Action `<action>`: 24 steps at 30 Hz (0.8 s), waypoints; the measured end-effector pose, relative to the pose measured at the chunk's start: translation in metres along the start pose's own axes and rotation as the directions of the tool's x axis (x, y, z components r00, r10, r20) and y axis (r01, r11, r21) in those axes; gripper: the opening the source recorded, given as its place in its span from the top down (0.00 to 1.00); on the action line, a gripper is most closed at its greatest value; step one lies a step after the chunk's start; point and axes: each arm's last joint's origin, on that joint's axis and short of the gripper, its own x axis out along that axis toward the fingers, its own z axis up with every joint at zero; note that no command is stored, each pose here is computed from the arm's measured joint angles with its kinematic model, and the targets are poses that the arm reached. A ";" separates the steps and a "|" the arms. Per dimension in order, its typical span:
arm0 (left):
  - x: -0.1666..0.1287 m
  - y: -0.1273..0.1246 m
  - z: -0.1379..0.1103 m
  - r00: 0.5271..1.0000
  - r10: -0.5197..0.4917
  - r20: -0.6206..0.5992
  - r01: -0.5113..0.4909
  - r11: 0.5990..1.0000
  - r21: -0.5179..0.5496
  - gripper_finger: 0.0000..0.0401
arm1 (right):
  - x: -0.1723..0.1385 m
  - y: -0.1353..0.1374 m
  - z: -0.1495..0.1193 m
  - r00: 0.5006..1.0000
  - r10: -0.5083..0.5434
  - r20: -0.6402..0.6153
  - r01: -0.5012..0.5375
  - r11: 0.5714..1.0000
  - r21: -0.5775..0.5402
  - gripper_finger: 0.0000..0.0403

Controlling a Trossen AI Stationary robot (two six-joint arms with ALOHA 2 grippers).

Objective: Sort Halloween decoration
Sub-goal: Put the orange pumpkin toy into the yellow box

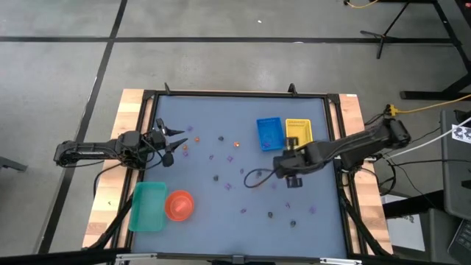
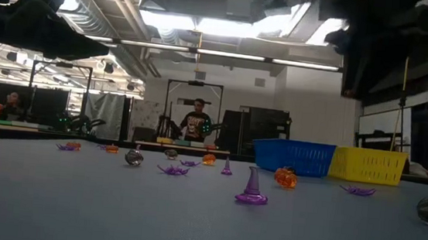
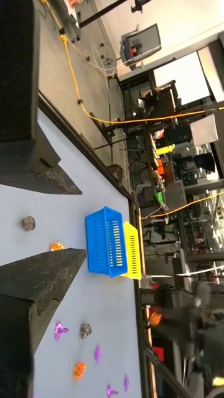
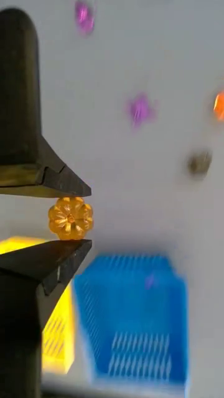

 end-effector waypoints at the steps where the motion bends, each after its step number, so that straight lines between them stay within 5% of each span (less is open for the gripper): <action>1: 0.000 0.000 0.000 1.000 0.001 0.000 -0.001 1.000 0.000 0.66 | -0.005 -0.003 -0.004 1.000 -0.029 0.004 0.029 1.000 0.011 0.76; 13: 0.000 0.000 0.000 1.000 0.001 0.000 -0.001 1.000 0.000 0.66 | -0.002 -0.052 -0.080 0.991 -0.130 0.019 0.119 0.949 0.292 0.76; 24: 0.000 0.000 0.000 1.000 0.000 -0.001 0.000 1.000 0.001 0.66 | 0.029 -0.073 -0.103 0.985 -0.173 -0.019 0.164 0.881 0.443 0.76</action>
